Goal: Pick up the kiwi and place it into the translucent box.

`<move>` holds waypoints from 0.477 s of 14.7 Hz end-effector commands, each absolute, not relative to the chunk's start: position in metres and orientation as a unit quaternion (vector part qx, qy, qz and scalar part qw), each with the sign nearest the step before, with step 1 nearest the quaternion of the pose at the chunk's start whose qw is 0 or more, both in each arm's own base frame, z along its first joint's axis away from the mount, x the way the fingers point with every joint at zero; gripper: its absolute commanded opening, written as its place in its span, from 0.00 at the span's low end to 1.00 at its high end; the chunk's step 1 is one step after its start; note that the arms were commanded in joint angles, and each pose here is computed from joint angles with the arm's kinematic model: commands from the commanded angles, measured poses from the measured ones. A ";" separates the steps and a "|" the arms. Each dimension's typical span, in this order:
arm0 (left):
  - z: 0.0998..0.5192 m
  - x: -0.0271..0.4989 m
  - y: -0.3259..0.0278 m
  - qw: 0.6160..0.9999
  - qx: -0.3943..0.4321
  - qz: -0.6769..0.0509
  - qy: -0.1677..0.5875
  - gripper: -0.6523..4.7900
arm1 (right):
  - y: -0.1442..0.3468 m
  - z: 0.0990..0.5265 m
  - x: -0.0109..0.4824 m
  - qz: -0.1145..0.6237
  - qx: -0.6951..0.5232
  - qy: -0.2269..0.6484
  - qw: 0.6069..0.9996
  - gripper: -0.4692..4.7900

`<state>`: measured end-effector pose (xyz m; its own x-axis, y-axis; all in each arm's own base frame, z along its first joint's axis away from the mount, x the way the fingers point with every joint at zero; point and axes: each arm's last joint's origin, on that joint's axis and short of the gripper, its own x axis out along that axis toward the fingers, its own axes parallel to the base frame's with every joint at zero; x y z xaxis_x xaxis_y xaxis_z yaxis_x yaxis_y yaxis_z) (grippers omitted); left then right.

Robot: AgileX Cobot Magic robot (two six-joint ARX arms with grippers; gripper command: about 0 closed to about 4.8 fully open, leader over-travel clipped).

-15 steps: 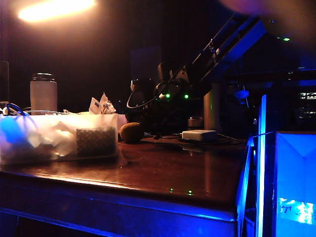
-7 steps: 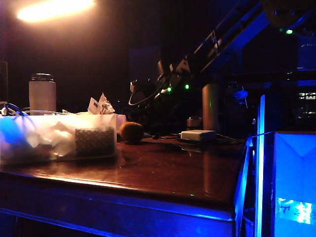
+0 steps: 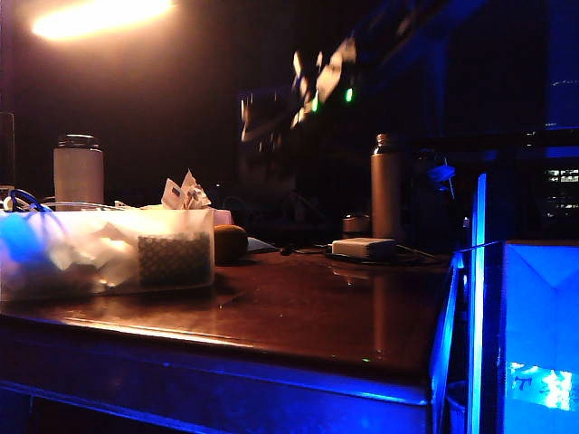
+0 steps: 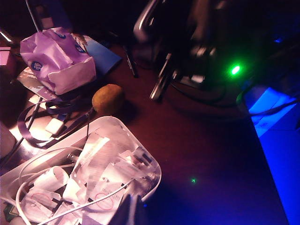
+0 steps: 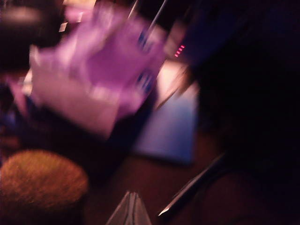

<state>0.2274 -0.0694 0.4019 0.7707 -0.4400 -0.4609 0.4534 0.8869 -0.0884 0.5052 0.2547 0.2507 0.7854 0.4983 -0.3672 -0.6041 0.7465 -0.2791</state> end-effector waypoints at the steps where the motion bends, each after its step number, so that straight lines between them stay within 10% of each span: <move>1: 0.404 0.227 -0.069 0.942 0.012 -0.239 0.236 0.11 | 0.258 0.265 0.503 0.336 -0.231 0.082 0.909 0.09; 7: 0.404 0.227 -0.069 0.942 0.008 -0.238 0.237 0.11 | 0.272 0.217 0.514 0.413 -0.196 0.068 0.887 0.09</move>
<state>0.2274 -0.0693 0.4019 0.7709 -0.4397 -0.4609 0.4495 0.8882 -0.0955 0.5157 0.2673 0.2156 0.6736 0.6701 -0.3118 -0.7391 0.6052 -0.2958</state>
